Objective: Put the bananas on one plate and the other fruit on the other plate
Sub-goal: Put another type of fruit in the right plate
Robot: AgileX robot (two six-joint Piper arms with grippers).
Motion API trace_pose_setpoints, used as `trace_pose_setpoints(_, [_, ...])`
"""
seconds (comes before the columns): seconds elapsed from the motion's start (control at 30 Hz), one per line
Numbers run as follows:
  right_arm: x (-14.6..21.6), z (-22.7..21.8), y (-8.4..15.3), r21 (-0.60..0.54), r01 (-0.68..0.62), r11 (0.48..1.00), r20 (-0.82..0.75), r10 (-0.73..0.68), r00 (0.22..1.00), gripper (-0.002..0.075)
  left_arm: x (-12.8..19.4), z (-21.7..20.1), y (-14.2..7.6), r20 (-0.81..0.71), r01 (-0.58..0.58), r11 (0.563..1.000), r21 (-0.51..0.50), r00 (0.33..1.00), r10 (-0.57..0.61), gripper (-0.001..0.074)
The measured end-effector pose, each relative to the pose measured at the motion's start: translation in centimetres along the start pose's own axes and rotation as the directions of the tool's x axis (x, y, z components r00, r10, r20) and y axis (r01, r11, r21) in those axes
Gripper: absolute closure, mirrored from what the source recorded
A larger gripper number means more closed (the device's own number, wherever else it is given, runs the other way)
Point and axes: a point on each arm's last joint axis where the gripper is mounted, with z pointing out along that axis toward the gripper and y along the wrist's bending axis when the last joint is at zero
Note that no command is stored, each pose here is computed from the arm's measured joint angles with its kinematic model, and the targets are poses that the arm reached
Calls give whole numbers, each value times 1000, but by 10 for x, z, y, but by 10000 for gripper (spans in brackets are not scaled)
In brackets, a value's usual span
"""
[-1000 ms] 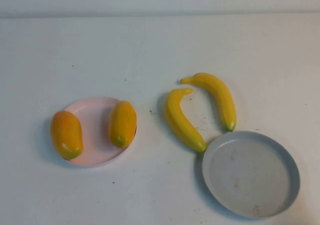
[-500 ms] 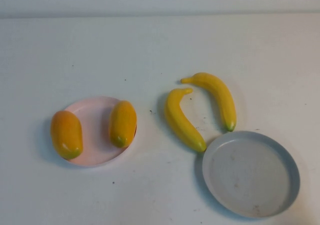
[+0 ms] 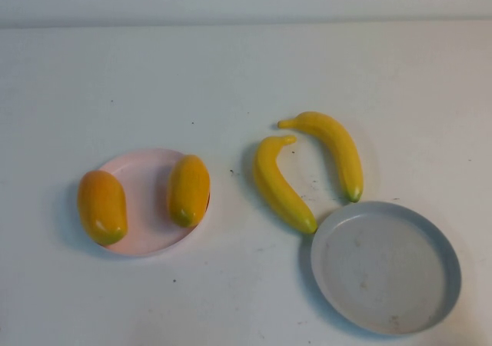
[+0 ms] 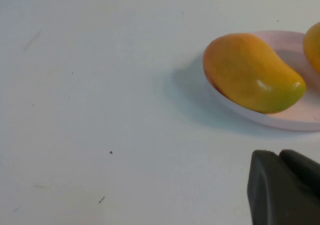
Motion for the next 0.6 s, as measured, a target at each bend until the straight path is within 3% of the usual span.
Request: trace_pose_setpoints(0.6, [0, 0, 0, 0, 0, 1000, 0, 0, 1000, 743, 2, 0, 0, -22, 4, 1000, 1, 1000, -4, 738])
